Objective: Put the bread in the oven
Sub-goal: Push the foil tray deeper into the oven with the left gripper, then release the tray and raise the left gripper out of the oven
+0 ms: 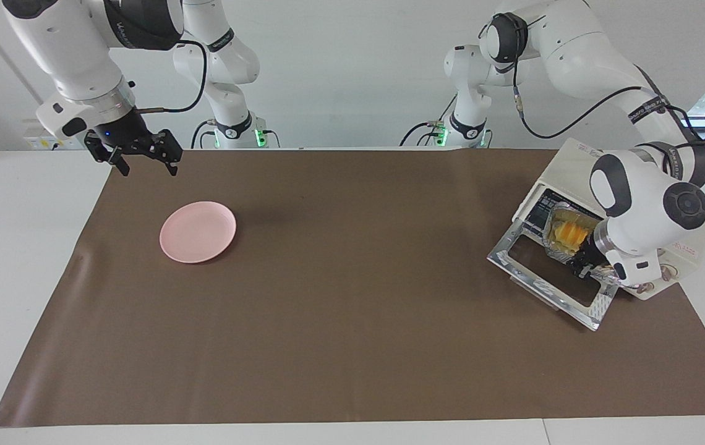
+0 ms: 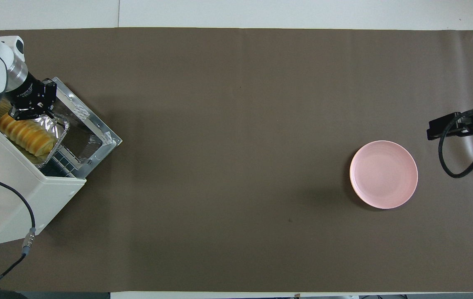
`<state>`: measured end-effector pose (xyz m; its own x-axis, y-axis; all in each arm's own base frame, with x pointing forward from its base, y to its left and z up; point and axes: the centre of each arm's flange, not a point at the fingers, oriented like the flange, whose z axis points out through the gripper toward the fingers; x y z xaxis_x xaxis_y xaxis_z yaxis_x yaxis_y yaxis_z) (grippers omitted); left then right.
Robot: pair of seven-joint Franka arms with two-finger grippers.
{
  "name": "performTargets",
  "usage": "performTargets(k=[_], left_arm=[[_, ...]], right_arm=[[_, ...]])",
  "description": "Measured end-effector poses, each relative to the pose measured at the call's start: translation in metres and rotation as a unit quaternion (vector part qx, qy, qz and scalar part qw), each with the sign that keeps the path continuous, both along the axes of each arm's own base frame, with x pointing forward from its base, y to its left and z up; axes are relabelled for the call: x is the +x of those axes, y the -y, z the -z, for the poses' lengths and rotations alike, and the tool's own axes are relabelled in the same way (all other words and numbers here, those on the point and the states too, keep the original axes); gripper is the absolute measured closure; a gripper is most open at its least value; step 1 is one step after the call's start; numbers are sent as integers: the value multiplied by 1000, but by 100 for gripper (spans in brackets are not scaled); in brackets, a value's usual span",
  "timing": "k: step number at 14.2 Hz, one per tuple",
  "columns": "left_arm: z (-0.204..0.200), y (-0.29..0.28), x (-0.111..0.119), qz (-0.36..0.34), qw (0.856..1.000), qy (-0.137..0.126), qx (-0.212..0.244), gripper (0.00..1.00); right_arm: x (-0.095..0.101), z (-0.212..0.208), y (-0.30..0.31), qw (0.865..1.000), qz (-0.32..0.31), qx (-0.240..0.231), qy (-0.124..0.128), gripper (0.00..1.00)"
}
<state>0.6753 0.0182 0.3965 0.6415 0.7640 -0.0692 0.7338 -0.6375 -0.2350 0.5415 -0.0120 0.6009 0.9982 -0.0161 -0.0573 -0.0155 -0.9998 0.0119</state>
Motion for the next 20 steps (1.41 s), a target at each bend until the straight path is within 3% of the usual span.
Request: performTargets(k=[10,20], left_arm=[[2,21,-10,95,995,-26,-14,98],[-3,16,-38,90,995,-43,-26,98]], right_arm=[[0,0,0,1000,0,0,0,0],[0,0,0,1000,0,0,0,0]])
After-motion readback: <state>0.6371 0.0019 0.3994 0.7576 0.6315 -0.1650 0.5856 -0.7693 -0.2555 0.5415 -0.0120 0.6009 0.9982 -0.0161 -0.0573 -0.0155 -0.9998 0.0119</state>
